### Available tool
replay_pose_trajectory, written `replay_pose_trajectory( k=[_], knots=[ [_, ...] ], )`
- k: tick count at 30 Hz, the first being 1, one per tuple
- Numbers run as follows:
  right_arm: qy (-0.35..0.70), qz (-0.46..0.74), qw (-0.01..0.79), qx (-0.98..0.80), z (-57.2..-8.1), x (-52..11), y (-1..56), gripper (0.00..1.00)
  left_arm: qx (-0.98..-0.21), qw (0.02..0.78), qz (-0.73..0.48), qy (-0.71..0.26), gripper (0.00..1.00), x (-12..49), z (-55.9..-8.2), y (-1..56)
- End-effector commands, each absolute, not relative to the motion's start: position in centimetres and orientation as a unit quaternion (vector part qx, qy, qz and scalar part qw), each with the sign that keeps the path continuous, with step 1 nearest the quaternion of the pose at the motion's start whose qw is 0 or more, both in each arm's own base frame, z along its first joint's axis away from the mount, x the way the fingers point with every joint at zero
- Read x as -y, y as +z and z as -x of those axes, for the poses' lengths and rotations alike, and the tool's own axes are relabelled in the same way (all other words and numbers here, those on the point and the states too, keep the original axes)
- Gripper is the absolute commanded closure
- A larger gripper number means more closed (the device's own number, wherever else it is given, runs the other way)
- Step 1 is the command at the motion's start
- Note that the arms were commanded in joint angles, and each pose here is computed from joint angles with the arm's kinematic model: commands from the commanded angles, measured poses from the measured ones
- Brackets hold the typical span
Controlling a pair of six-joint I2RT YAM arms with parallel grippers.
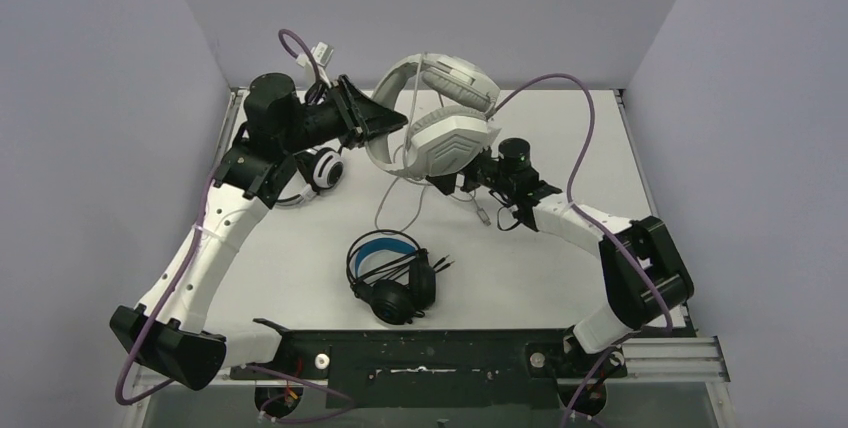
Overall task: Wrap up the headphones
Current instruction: Wrap the headphones cable around the headphones.
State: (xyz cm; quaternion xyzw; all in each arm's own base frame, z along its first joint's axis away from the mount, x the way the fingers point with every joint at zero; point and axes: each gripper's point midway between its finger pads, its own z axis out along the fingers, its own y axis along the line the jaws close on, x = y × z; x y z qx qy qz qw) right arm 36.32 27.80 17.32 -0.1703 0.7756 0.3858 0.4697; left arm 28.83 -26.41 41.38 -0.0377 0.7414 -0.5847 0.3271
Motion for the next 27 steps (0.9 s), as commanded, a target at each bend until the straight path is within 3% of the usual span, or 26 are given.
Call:
replay_pose_trajectory(
  k=[1, 4, 11, 15, 20, 27],
  knots=[
    [0.419, 0.191, 0.520, -0.719, -37.1, -29.1, 19.2, 0.17, -0.663, 0.400, 0.025, -0.632, 1.00, 25.1, -27.8, 49.9],
    [0.432, 0.186, 0.514, -0.717, -37.6, -29.7, 17.8, 0.21, -0.654, 0.408, 0.037, -0.636, 1.00, 24.6, -27.9, 50.8],
    [0.468, 0.173, 0.497, -0.710, -37.6, -31.8, 15.5, 0.43, -0.633, 0.427, 0.064, -0.643, 1.00, 23.5, -28.5, 52.5],
    [0.484, 0.182, 0.483, -0.707, -36.2, -33.5, 14.8, 0.62, -0.622, 0.439, 0.074, -0.644, 1.00, 23.2, -29.5, 53.2],
    [0.470, 0.157, 0.477, -0.726, -34.8, -32.2, 14.2, 0.98, -0.606, 0.495, 0.109, -0.613, 1.00, 21.0, -32.4, 53.9],
    [0.358, 0.196, 0.441, -0.799, -30.5, -29.6, 12.5, 1.00, -0.590, 0.652, 0.203, -0.431, 1.00, 14.5, -38.6, 52.7]
  ],
)
